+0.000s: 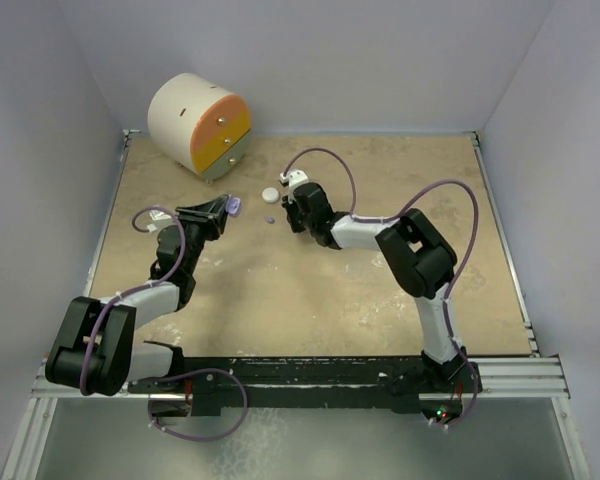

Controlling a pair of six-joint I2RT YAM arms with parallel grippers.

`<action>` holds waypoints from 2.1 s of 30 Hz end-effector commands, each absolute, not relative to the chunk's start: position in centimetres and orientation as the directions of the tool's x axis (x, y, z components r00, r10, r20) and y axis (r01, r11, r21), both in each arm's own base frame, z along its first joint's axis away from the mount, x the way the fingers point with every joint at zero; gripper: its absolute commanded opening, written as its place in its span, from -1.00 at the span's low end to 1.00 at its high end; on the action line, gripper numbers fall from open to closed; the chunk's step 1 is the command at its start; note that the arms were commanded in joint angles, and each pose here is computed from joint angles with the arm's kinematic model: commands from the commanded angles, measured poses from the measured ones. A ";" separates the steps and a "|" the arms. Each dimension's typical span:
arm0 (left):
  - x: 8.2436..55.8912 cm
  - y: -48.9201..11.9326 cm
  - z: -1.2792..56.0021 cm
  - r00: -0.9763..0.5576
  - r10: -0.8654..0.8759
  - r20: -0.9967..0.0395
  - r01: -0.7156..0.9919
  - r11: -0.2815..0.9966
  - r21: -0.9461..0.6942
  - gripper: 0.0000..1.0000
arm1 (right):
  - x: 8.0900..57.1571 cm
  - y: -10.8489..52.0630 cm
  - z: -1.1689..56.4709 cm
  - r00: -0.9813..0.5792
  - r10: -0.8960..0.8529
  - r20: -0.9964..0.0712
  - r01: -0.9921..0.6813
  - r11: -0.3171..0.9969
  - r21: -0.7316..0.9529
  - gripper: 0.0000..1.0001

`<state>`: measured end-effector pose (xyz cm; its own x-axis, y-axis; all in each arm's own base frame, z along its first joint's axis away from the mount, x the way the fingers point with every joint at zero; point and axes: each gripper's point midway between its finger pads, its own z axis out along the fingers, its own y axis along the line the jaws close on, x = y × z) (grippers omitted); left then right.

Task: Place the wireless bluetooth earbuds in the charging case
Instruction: Pick up the earbud from the center of the board, then place the earbud in the charging case.

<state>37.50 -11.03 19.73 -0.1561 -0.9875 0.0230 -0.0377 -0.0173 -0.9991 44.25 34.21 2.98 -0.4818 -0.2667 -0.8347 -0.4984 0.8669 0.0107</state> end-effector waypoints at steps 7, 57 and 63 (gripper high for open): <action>38.6 -12.1 23.1 -0.217 -0.975 0.053 0.037 -0.063 -0.997 -1.00 | 44.0 35.8 20.1 -0.098 -0.022 -0.995 -0.596 0.802 0.041 -1.00; 41.6 -17.1 22.7 -0.362 -0.912 0.191 -0.087 -0.170 -0.982 -1.00 | 31.0 33.3 34.8 0.873 0.322 -0.367 -0.476 0.728 -0.493 -1.00; 41.9 -17.7 21.9 -0.378 -0.906 0.190 -0.108 -0.161 -0.981 -1.00 | 30.2 33.1 35.3 0.886 0.330 -0.325 -0.459 0.726 -0.512 -1.00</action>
